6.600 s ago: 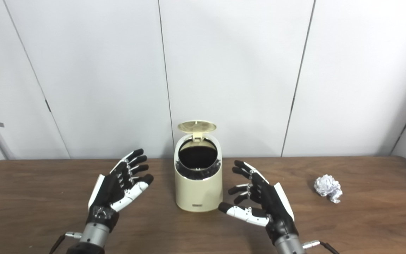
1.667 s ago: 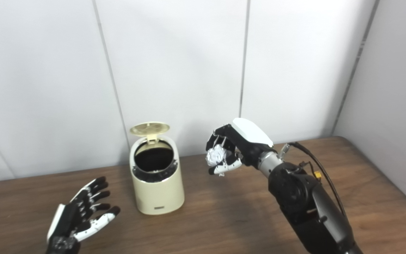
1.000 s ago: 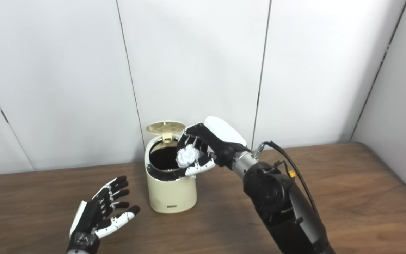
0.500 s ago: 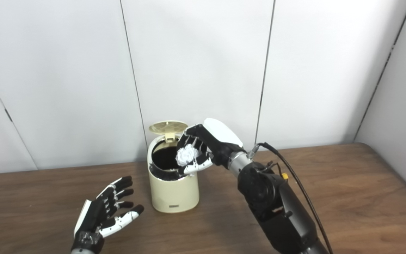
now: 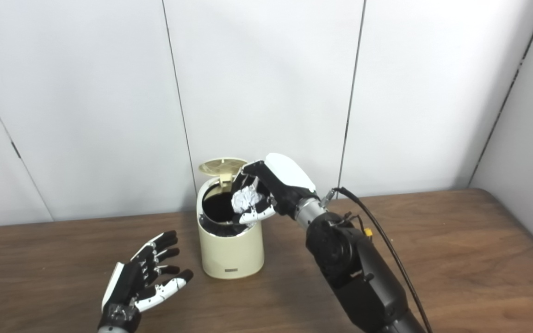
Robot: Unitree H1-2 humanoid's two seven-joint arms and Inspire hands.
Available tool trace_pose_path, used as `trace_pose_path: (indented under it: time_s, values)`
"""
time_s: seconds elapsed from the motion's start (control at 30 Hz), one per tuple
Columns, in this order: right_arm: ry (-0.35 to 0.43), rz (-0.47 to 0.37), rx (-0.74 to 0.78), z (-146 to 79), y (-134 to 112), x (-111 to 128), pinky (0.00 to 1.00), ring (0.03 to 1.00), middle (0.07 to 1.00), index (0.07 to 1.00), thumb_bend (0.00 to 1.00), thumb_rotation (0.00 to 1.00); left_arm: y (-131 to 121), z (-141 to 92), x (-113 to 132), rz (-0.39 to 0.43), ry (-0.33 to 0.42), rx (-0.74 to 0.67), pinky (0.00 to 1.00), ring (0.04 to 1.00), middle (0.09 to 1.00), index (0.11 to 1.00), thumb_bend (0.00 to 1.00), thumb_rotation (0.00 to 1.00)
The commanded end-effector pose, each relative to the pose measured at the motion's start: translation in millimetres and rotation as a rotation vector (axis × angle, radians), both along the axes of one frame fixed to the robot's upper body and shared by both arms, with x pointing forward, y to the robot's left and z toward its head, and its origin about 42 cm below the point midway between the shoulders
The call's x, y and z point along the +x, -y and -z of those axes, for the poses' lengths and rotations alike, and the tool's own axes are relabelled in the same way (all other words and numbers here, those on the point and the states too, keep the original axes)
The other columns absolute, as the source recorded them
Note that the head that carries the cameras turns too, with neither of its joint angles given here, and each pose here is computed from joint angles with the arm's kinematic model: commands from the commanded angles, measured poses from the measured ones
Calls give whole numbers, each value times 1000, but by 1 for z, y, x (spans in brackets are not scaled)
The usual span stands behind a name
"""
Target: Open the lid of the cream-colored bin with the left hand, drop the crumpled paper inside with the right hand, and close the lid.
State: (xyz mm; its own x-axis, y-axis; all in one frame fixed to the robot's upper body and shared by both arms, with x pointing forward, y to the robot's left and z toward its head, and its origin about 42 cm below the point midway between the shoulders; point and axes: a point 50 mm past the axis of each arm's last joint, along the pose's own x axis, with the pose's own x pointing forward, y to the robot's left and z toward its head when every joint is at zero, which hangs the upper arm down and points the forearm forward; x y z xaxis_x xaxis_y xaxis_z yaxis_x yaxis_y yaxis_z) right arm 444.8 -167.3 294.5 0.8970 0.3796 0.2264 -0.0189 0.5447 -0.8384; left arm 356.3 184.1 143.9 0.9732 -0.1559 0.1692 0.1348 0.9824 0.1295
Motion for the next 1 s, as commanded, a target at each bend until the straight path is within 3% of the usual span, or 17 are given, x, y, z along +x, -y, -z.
trace_pose_path:
  time_s: [0.0,0.73,0.97]
  values:
    - [96,-36,14,-26,-10,4,355,403,491,509,517,0,4,-20,5,2,80,-8,663,814,860,878,662,68]
    - [116,28,153,-6,-27,7,371,410,492,506,517,0,7,-16,3,10,69,0,665,824,867,879,665,49]
    - [180,16,205,4,-29,6,370,412,492,505,517,0,8,-15,3,16,70,8,684,817,860,870,680,62]
